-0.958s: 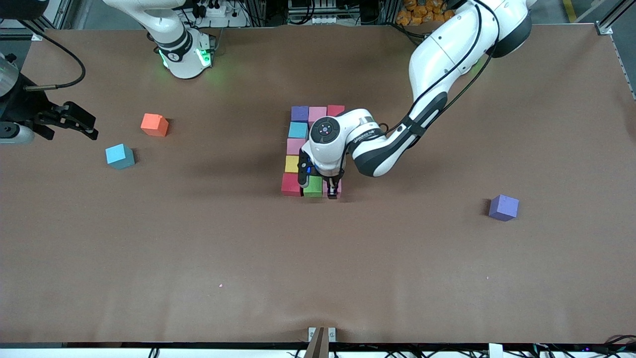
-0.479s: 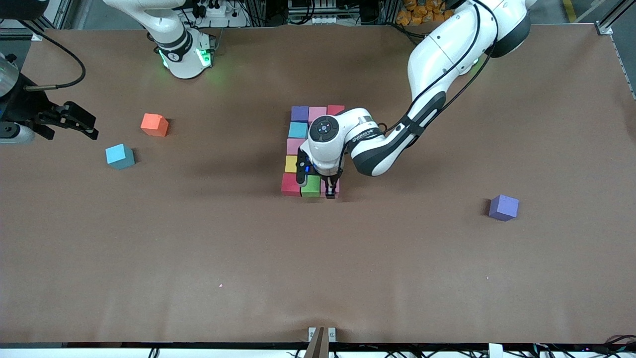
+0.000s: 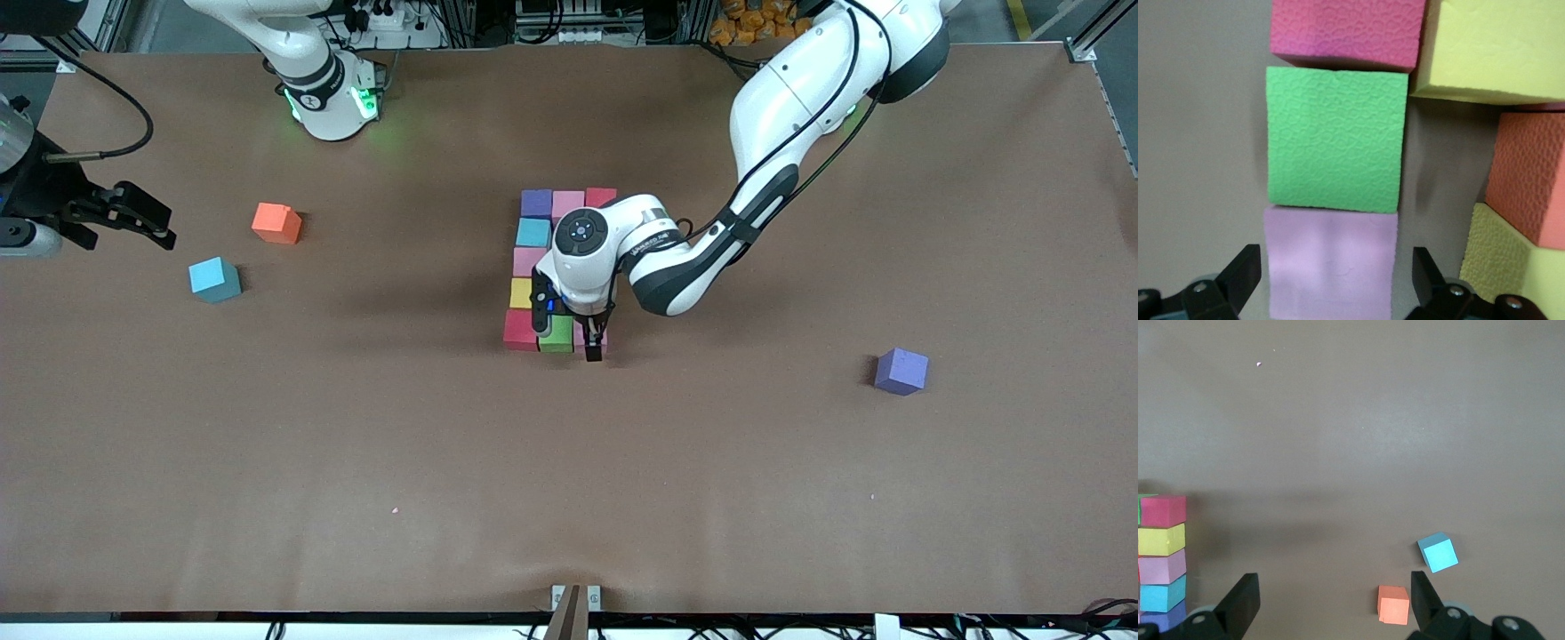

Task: Arrange 11 blocks into digit 3

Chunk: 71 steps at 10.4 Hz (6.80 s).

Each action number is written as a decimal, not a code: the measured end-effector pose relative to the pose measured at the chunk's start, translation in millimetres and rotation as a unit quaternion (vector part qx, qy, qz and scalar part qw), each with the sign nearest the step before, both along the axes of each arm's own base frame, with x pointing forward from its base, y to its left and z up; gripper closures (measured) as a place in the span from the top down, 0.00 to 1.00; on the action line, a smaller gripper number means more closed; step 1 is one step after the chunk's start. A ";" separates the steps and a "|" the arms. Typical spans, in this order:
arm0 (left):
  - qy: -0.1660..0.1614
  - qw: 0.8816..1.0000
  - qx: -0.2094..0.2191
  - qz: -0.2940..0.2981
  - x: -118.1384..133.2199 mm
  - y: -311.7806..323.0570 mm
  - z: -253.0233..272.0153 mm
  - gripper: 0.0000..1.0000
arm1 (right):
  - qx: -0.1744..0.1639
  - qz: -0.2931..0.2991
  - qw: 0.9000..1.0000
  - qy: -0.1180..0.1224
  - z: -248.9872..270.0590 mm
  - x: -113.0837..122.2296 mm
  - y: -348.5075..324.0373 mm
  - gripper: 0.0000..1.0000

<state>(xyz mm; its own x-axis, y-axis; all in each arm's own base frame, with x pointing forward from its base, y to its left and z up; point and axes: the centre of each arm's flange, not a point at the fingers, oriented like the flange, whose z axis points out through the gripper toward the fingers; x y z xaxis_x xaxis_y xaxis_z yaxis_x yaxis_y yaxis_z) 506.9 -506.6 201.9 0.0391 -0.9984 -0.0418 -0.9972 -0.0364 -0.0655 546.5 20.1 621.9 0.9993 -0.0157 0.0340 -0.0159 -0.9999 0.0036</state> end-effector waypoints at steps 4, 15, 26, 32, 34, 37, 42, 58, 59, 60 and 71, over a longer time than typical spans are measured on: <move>-0.003 1.000 0.000 0.002 2.5 -0.5 6.0 1.00 | 0.000 0.000 1.000 0.000 0.0 0.0 -0.3 1.00; -0.014 0.993 0.026 0.117 42.7 65.5 165.3 1.00 | 0.000 -0.001 1.000 -0.003 0.2 0.8 -1.4 1.00; 0.016 0.795 0.005 0.606 96.9 212.2 252.2 1.00 | 0.000 0.000 1.000 -0.003 0.2 0.9 -2.8 1.00; -0.017 0.724 0.025 0.689 105.6 317.7 317.5 1.00 | 0.015 0.005 1.000 -0.005 0.6 1.5 -16.6 1.00; -0.015 0.722 0.034 0.691 103.0 322.1 316.8 1.00 | 0.018 0.005 1.000 -0.005 0.6 1.5 -16.5 1.00; -0.003 0.723 0.061 0.688 96.1 320.3 292.8 1.00 | 0.018 0.006 1.000 -0.005 0.6 1.5 -13.1 1.00; -0.016 0.709 0.055 0.703 95.9 343.8 307.4 1.00 | 0.018 0.008 1.000 -0.006 0.7 1.6 -6.2 1.00; -0.035 0.644 -0.068 0.761 63.6 422.3 403.2 1.00 | 0.019 0.014 1.000 -0.003 -7.5 4.4 1.3 1.00; -0.035 0.644 -0.068 0.761 63.0 421.5 406.7 1.00 | 0.019 0.014 1.000 -0.001 -7.7 4.1 1.4 1.00; -0.034 0.644 -0.066 0.761 62.2 422.0 409.8 1.00 | 0.018 0.014 1.000 0.006 -9.6 2.4 1.4 1.00; -0.024 0.640 -0.049 0.766 52.9 433.0 439.1 1.00 | 0.017 0.013 0.999 0.039 -15.7 -10.7 1.0 1.00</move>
<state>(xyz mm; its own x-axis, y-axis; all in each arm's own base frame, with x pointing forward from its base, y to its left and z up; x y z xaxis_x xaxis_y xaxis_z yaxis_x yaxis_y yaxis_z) 559.8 -73.6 640.9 0.9745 0.2169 0.0567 0.2182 -0.9758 -0.0174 535.8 21.1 606.1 0.9990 0.0100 -0.0436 0.0087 -0.9995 -0.0311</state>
